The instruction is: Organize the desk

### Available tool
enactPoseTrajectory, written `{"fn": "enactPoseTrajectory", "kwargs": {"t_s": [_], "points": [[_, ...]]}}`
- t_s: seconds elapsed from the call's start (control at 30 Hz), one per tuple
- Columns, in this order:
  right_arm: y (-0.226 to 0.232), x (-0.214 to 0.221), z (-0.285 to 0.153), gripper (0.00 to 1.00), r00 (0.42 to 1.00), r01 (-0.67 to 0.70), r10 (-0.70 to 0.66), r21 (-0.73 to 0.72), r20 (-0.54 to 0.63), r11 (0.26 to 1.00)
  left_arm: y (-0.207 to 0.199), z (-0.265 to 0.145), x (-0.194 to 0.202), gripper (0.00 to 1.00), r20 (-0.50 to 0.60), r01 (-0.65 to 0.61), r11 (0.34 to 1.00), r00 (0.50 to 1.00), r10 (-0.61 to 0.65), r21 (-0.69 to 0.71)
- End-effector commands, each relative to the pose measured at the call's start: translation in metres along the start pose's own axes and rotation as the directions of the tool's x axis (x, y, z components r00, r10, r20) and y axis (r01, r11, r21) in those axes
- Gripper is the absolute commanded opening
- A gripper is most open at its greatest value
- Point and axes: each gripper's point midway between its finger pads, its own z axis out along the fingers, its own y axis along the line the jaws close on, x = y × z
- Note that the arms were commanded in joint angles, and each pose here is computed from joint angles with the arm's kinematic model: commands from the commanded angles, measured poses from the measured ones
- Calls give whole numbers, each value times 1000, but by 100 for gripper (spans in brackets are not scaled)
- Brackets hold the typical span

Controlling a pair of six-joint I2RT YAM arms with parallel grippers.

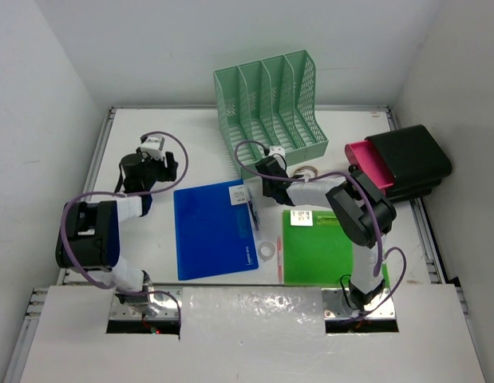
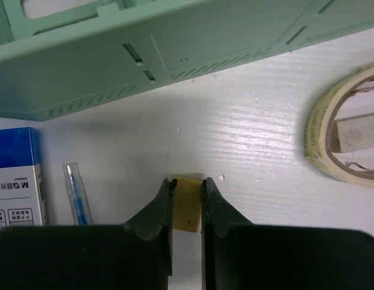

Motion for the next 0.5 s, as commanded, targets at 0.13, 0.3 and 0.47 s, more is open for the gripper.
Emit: {"fn": "enactPoseTrajectory", "kwargs": {"t_s": [0.13,0.3,0.47], "points": [[7,-30,-20,0,983,169,-163,-79,80,982,1,-7,-39,59,121,-49,999,992,48,-1],[8,-86,-72,0,931,335,-301,-151,208,930,-2,-5,-37,59,106,-44,999,993,42,16],[-59,-142,-114,0,922,323,-293,-85,254,943,-3,-5,-41,59,117,-50,998,992,47,27]]}}
